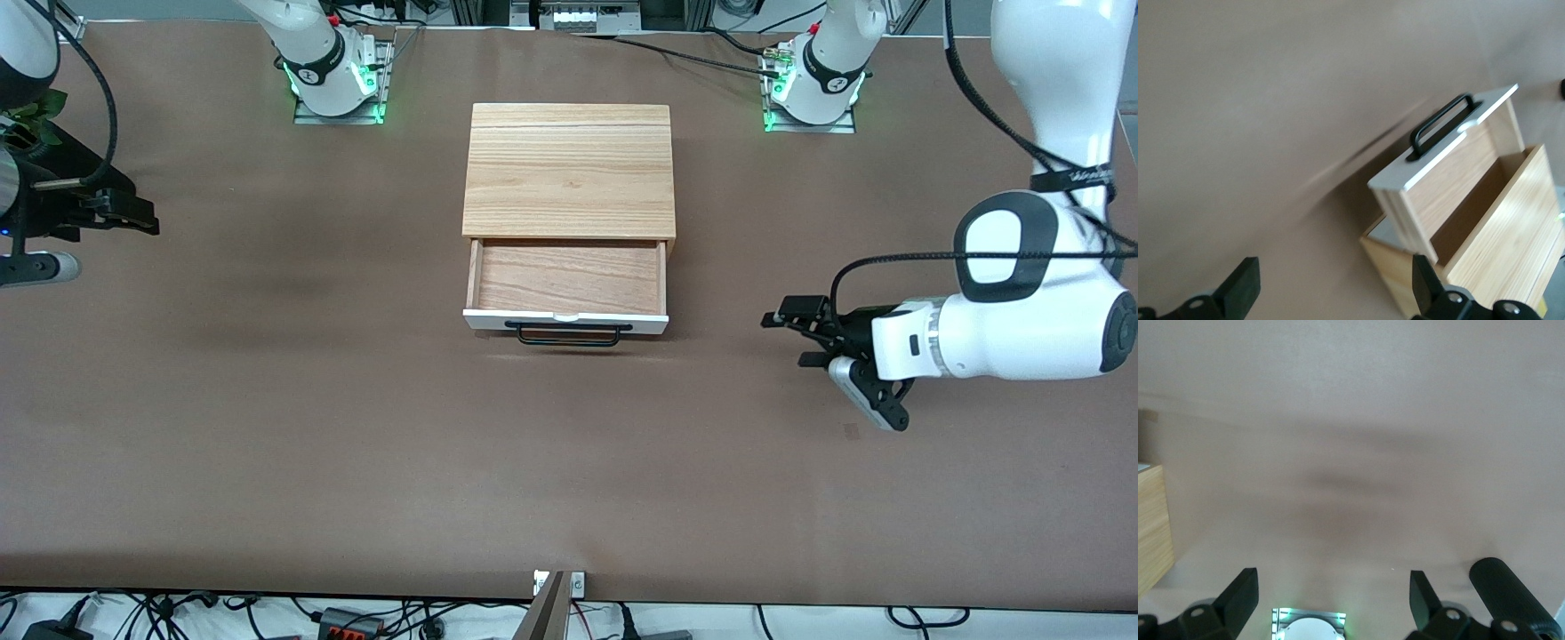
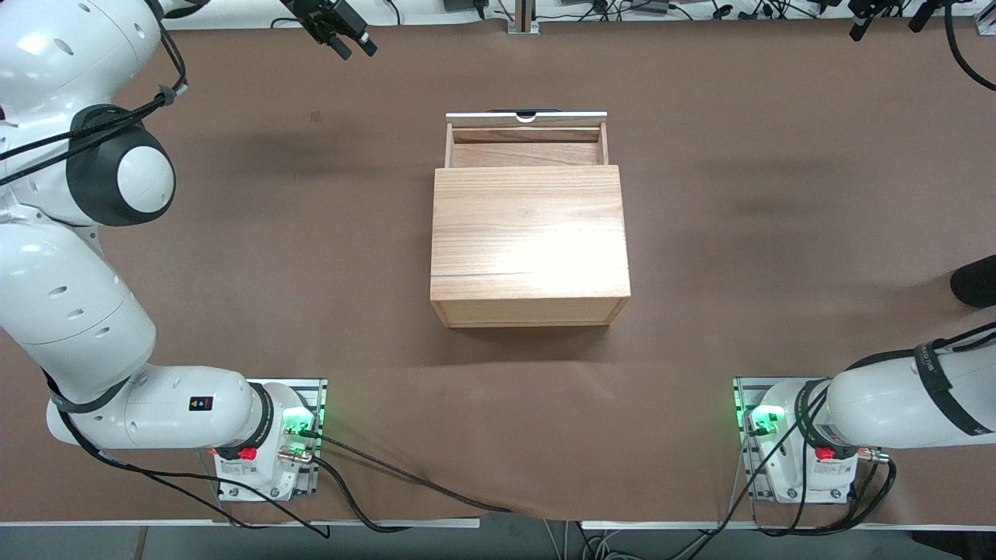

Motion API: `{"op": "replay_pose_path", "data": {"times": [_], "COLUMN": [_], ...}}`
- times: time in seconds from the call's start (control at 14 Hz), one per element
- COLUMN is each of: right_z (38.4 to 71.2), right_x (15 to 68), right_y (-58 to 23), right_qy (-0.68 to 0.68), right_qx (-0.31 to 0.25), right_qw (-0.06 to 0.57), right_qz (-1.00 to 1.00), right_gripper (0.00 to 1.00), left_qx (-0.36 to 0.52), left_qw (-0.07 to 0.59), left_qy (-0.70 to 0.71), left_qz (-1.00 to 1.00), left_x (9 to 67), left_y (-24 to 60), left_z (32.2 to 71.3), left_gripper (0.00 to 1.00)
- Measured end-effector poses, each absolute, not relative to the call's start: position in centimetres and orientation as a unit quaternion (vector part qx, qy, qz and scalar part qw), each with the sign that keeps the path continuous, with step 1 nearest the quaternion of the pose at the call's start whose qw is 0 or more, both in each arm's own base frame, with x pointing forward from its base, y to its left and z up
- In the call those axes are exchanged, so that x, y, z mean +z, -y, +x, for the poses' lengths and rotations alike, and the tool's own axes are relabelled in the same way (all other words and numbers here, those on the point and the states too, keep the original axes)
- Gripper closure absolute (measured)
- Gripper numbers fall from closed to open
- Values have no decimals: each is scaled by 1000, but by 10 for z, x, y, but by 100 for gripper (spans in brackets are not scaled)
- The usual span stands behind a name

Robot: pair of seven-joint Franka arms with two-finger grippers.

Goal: Pull top drawer with both arms simultaneously

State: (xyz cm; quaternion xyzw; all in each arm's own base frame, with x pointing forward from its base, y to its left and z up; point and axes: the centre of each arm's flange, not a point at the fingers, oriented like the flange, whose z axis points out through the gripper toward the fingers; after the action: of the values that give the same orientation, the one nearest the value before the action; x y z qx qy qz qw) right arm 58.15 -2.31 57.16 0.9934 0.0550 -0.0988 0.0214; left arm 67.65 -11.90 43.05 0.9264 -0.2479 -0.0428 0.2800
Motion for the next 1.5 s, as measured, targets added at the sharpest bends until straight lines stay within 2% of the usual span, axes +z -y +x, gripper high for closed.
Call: {"op": "replay_pose_path", "data": {"times": [0.43,0.64,0.93,1.29,1.5], "right_z": [548,543,545,546,547], "right_x": [587,604,601,599,598], "right_y": [56,57,54,60,60], "right_qy": [-25,-20,-1,14,14], "right_qx": [-50,-27,-25,-24,-25], "right_qw": [17,19,-1,-17,-17], "right_qz": [998,999,1000,999,999], "right_gripper": [0,0,0,0,0], "left_qx": [-68,-73,-57,-27,-25], "left_qw": [209,170,111,53,23], "left_qy": [274,274,272,144,105], "left_qz": [936,944,954,988,994], "left_x": [464,482,518,582,596], "left_y": [97,88,77,40,32], "left_z": [667,664,655,627,612], "left_gripper": [0,0,0,0,0]}}
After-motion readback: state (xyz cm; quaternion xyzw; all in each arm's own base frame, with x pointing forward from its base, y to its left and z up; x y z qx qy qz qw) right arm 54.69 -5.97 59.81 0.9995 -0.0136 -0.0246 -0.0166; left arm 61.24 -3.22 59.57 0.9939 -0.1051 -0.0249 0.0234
